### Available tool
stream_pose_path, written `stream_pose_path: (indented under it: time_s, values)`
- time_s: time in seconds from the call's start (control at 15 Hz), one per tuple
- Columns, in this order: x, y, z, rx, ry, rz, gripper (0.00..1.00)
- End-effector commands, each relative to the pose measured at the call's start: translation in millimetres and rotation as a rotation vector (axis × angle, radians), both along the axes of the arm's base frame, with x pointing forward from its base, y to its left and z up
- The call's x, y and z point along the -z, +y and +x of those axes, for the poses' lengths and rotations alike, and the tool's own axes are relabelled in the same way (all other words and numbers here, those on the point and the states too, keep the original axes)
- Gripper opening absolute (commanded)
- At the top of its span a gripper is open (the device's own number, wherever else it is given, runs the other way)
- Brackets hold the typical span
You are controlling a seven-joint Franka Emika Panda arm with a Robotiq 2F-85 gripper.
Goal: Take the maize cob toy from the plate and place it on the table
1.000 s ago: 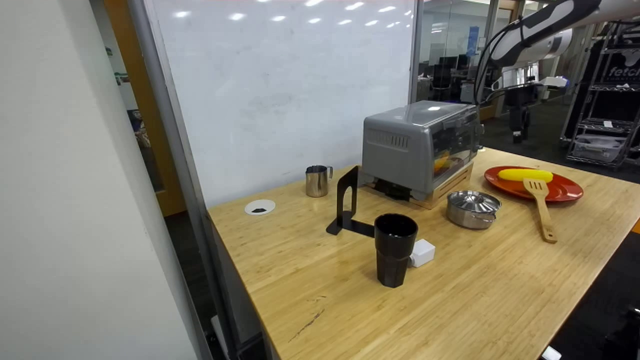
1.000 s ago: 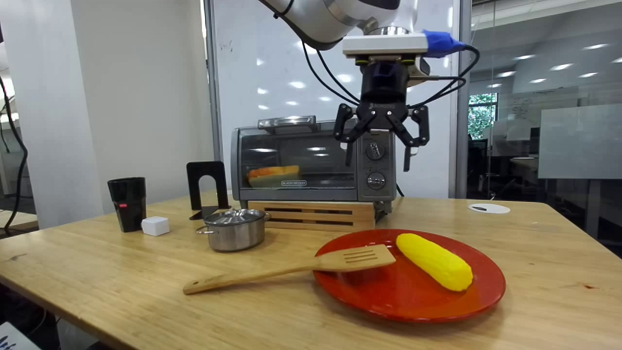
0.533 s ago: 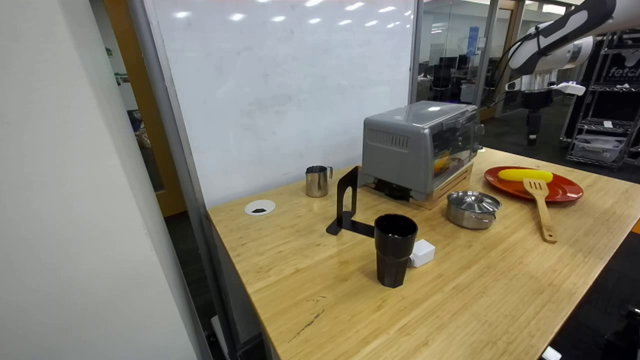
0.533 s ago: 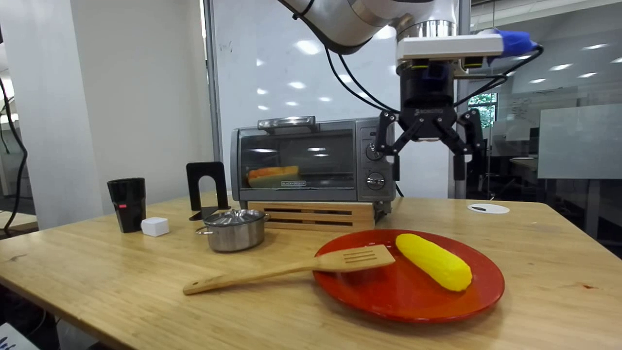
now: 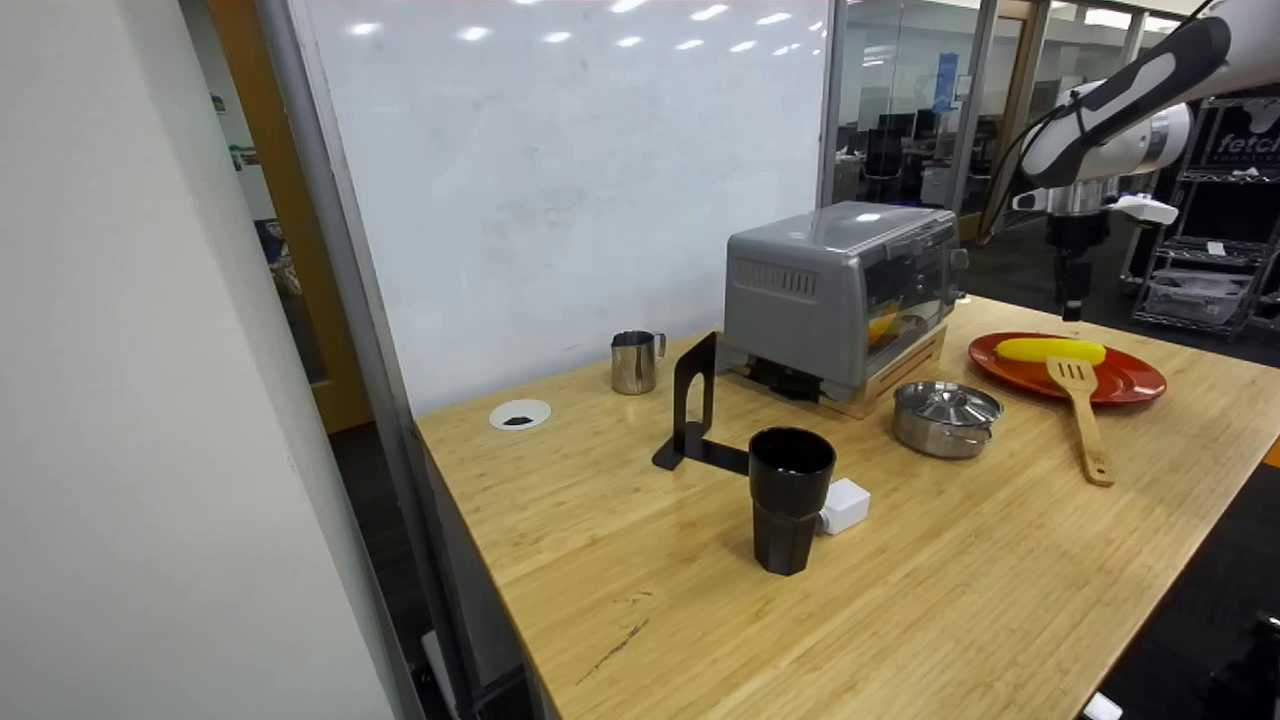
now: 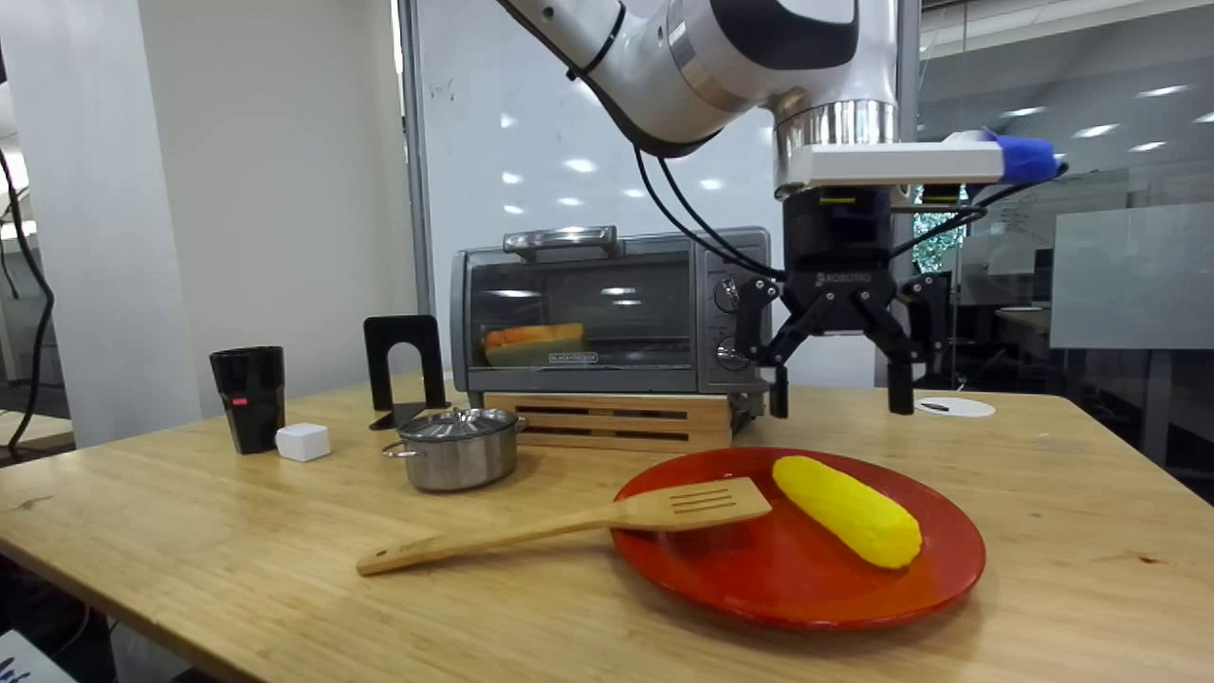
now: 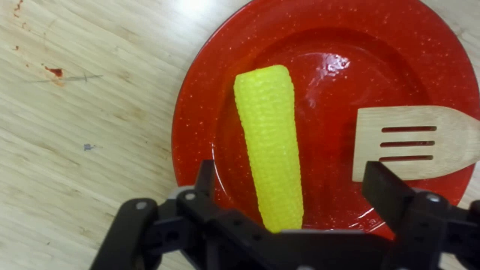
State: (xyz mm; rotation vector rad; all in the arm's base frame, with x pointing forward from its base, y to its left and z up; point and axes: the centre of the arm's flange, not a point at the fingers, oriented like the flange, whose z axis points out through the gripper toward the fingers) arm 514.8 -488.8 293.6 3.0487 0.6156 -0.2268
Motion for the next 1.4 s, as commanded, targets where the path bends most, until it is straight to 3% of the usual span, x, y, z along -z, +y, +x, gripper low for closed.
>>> stream_pose_path:
  time_s: [0.0, 0.4, 1.07, 1.33]
  values:
    - [3.0, 1.9, -0.5, -0.005, 0.009, 0.001, 1.0]
    - [5.1, 4.0, -0.4, -0.009, 0.015, 0.003, 1.0]
    - [58.0, 4.9, 2.8, -0.038, 0.06, 0.028, 1.0]
    - [61.9, 4.8, 5.0, -0.056, 0.034, 0.009, 1.0]
